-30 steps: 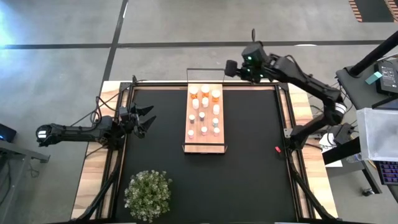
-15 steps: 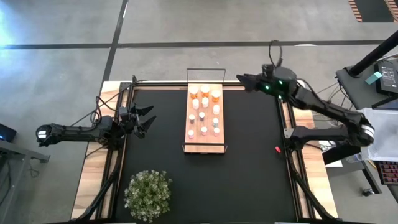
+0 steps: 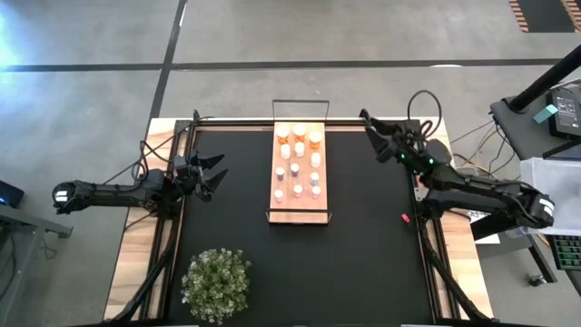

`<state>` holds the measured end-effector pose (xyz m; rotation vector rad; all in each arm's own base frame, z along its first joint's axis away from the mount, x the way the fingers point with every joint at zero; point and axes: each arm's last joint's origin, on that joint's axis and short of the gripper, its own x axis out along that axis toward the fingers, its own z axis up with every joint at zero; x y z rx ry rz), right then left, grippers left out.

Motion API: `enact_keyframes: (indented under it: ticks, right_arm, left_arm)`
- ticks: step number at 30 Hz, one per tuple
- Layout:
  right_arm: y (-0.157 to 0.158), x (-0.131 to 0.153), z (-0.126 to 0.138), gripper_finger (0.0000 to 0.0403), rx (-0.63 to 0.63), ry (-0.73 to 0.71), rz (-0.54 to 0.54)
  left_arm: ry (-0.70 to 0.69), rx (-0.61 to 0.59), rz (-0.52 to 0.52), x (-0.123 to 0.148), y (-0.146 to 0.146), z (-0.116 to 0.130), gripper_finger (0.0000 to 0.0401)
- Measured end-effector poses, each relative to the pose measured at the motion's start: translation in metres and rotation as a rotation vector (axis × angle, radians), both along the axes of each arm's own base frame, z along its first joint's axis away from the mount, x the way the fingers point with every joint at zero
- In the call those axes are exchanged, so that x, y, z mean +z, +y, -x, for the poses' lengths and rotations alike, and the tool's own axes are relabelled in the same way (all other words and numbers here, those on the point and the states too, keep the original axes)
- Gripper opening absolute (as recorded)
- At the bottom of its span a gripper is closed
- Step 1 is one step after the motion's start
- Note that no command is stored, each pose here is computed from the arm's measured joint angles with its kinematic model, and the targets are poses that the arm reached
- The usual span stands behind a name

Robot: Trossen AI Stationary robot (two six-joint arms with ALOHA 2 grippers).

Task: Pick and place medicine bottles onto shelf by color
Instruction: Return to Home Position

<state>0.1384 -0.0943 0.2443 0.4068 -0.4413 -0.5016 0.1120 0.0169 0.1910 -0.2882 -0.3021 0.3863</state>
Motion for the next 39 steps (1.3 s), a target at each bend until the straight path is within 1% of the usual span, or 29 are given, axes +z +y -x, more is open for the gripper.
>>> enact_keyframes:
  ticks: [5, 12, 14, 16, 18, 23, 27, 32, 34, 37, 39]
  right_arm:
    - [0.007, -0.025, 0.010, 0.0329, 0.002, -0.053, 0.030]
    - [0.016, -0.041, 0.023, 0.0329, 0.003, -0.111, 0.069]
    - [0.016, -0.043, 0.023, 0.0329, 0.008, -0.109, 0.052]
    - [0.015, -0.045, 0.022, 0.0329, 0.024, -0.119, 0.005]
    - [0.015, -0.046, 0.022, 0.0329, 0.031, -0.117, -0.019]
    - [0.015, -0.049, 0.021, 0.0329, 0.039, -0.081, -0.019]
    - [0.015, -0.049, 0.021, 0.0329, 0.014, -0.037, 0.047]
    - [0.015, -0.049, 0.020, 0.0329, 0.016, -0.023, 0.067]
    - [0.015, -0.049, 0.020, 0.0329, 0.009, 0.016, 0.126]
    - [0.016, -0.049, 0.020, 0.0329, -0.002, 0.097, 0.258]
    - [0.016, -0.050, 0.019, 0.0329, -0.015, 0.133, 0.292]
  left_arm:
    - [0.000, 0.000, 0.000, 0.000, 0.000, 0.000, 0.0295]
    - [0.000, 0.000, 0.000, 0.000, 0.000, 0.000, 0.0295]
    - [0.000, 0.000, 0.000, 0.000, 0.000, 0.000, 0.0295]
    - [0.000, 0.000, 0.000, 0.000, 0.000, 0.000, 0.0295]
    - [0.000, 0.000, 0.000, 0.000, 0.000, 0.000, 0.0295]
    - [0.000, 0.000, 0.000, 0.000, 0.000, 0.000, 0.0295]
    - [0.000, 0.000, 0.000, 0.000, 0.000, 0.000, 0.0295]
    - [0.000, 0.001, 0.000, 0.000, 0.000, 0.000, 0.0295]
    - [0.000, 0.000, 0.000, 0.000, 0.000, 0.000, 0.0295]
    - [0.000, 0.001, 0.000, 0.000, 0.000, 0.000, 0.0295]
    - [0.000, 0.000, 0.000, 0.000, 0.000, 0.000, 0.0295]
